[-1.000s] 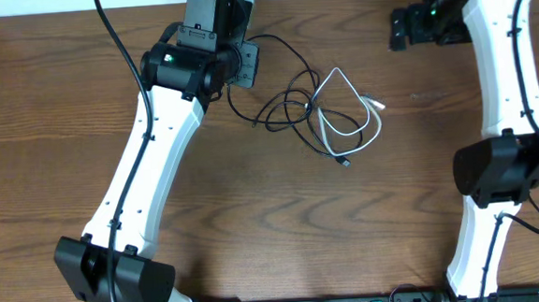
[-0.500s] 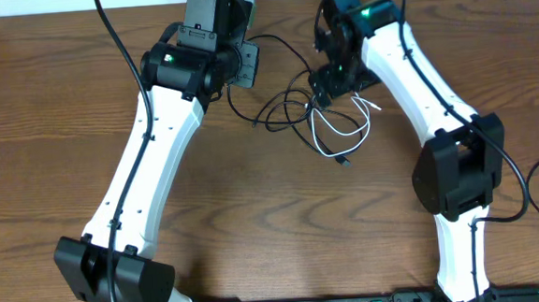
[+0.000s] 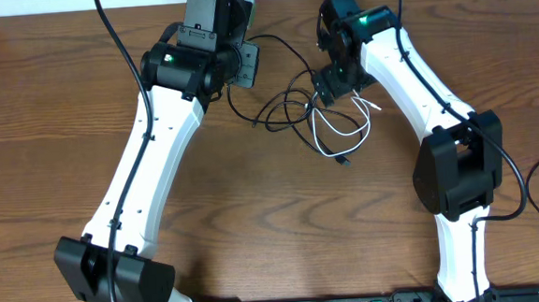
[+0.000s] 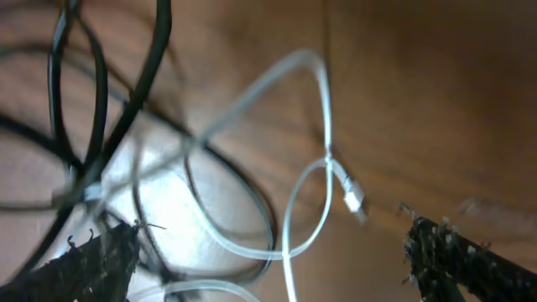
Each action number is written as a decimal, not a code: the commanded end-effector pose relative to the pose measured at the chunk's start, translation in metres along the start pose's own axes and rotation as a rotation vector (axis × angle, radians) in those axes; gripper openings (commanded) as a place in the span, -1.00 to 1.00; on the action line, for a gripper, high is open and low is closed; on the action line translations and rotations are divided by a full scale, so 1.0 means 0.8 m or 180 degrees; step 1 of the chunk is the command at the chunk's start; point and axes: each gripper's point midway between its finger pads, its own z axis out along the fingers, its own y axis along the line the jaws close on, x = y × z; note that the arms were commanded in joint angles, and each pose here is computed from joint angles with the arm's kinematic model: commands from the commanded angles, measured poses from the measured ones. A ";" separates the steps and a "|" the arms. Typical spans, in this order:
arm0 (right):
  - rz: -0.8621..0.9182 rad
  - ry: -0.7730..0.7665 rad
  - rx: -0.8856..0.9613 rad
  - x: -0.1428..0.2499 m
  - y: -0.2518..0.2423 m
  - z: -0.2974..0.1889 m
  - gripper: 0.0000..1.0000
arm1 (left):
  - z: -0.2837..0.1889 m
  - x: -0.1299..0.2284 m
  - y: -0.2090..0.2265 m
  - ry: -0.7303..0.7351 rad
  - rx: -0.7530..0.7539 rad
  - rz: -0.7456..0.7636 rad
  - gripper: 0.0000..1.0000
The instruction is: Untangle cables
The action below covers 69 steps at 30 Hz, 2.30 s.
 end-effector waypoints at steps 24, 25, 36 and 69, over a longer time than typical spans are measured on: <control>0.0089 0.0139 -0.0071 0.037 0.000 0.069 0.80 | 0.001 0.010 0.000 0.0088 0.0011 0.0001 -0.85; 0.0101 0.0140 -0.0069 0.038 0.001 0.071 0.79 | 0.001 0.010 0.000 0.0088 0.0012 0.0001 -0.85; 0.0140 0.0062 -0.0047 0.037 -0.005 0.085 0.82 | 0.001 0.011 0.000 0.0107 0.0011 0.0003 -0.85; 0.1028 -0.0086 0.0189 0.039 -0.023 0.110 0.51 | 0.001 0.011 0.000 0.0107 0.0011 0.0003 -0.85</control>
